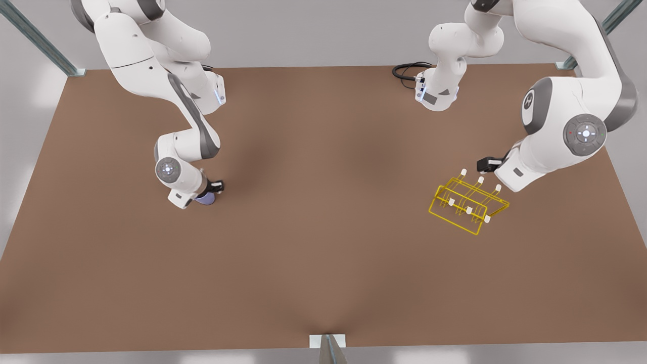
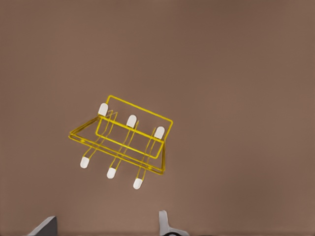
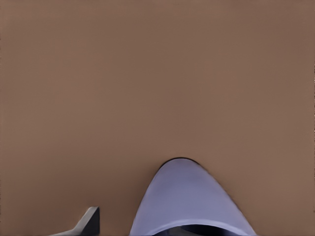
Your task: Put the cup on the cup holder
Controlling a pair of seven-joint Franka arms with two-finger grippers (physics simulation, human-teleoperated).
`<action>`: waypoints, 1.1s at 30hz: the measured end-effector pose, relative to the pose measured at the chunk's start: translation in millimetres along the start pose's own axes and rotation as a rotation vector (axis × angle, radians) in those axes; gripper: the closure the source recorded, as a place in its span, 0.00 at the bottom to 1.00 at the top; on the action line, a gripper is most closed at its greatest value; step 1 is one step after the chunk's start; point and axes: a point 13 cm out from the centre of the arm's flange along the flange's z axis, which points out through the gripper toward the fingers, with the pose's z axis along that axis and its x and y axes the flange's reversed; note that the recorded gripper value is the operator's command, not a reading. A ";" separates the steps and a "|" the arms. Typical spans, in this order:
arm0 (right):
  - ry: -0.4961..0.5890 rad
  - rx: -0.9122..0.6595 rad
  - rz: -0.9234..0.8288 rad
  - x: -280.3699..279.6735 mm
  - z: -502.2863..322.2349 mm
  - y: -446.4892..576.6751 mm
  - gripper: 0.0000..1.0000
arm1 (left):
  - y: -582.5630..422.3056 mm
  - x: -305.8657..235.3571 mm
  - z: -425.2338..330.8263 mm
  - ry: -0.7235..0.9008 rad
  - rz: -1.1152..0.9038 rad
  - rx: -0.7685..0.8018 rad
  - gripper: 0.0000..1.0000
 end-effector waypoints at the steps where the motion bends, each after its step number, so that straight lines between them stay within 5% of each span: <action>1: -0.009 -0.006 -0.006 -2.4 -1.5 0.8 0.79 | -0.6 0.9 0.0 0.003 0.001 0.000 0.00; 9: -0.109 0.002 -0.042 -30.2 -20.4 -5.1 0.79 | -5.9 6.1 1.1 0.023 0.012 0.001 0.00; 13: -0.253 -0.015 -0.150 -83.8 -81.2 67.8 0.79 | -6.0 6.5 2.6 0.029 0.012 0.006 0.00; 18: -0.402 -0.309 -0.059 -177.6 -169.9 200.3 0.79 | -8.2 6.1 4.3 0.033 0.016 0.006 0.00; 26: -0.307 -0.930 0.131 -240.9 -199.6 423.7 0.79 | -11.2 5.1 7.3 0.040 0.020 0.005 0.00; 33: -0.282 -1.021 0.197 -230.0 -118.5 554.1 0.79 | -23.6 -2.6 25.3 0.074 0.036 -0.006 0.00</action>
